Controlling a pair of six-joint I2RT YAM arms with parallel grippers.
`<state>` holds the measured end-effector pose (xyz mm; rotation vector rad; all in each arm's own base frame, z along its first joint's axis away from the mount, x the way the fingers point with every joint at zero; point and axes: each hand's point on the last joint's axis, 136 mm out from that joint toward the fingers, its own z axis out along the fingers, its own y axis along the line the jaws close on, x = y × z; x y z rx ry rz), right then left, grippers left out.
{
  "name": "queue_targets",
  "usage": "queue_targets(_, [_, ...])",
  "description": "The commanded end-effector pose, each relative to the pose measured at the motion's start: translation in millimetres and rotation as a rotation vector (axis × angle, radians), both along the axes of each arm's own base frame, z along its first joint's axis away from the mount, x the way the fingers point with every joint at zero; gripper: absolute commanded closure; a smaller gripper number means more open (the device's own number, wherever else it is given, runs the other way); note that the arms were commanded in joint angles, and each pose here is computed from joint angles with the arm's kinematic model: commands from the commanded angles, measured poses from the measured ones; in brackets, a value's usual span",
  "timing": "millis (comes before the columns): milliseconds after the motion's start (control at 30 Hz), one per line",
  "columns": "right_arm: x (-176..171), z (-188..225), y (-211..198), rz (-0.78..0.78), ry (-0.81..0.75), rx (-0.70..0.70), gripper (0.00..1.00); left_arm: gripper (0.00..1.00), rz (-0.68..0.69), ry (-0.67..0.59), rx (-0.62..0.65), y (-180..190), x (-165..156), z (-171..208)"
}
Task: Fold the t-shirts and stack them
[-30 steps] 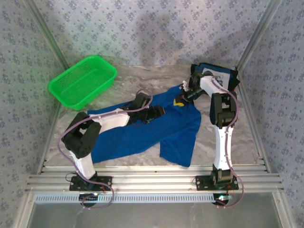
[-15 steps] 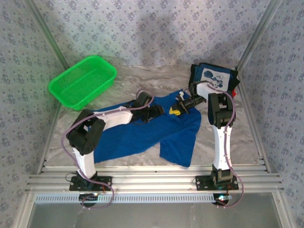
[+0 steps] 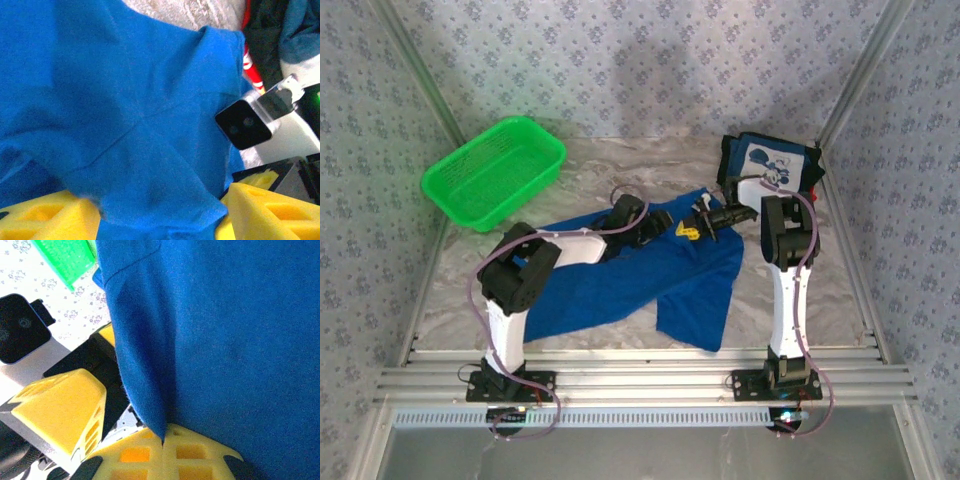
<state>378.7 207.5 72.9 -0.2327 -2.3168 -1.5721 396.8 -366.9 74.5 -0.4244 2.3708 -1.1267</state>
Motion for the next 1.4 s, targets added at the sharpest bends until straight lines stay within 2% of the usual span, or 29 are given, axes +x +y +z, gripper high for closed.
queue_targets(0, [3, 12, -7, -0.033, 0.008, 0.021, 1.00, 0.34, 0.020, -0.045, -0.080, -8, 11, 8])
queue_targets(100, [4, 10, -11, -0.042, 0.010, 0.010, 1.00, 0.35, 0.023, -0.069, -0.150, -11, 11, 15])
queue_targets(333, [6, 1, -15, -0.024, 0.012, -0.041, 1.00, 0.35, -0.065, -0.102, -0.357, -34, 0, 41])
queue_targets(400, [5, -1, -16, -0.009, 0.011, -0.063, 0.96, 0.36, -0.067, -0.098, -0.397, -32, -4, 43])
queue_targets(533, [5, -1, -20, 0.018, -0.012, -0.122, 0.76, 0.39, -0.061, -0.095, -0.442, -25, -14, 47])
queue_targets(633, [5, -3, -31, 0.046, -0.037, -0.226, 0.63, 0.40, -0.063, -0.090, -0.442, -16, -22, 51])
queue_targets(733, [7, 1, -44, 0.048, -0.077, -0.315, 0.54, 0.42, -0.078, -0.074, -0.412, -9, -31, 51])
queue_targets(833, [8, 4, -61, 0.033, -0.109, -0.429, 0.52, 0.44, -0.121, -0.055, -0.367, -13, -40, 50])
queue_targets(967, [7, 11, -82, -0.011, -0.151, -0.558, 0.50, 0.45, -0.099, -0.045, -0.370, -10, -40, 46])
queue_targets(1100, [-13, 7, -82, -0.022, -0.127, -0.570, 0.50, 0.45, -0.127, -0.042, -0.396, -17, -40, 51])
queue_targets(1200, [-26, 10, -74, -0.057, -0.129, -0.508, 0.50, 0.45, -0.173, 0.015, -0.339, -24, -44, 44])
queue_targets(1367, [-59, 10, -63, 0.074, -0.271, -0.562, 0.50, 0.45, -0.149, 0.099, -0.239, -9, -51, 21])
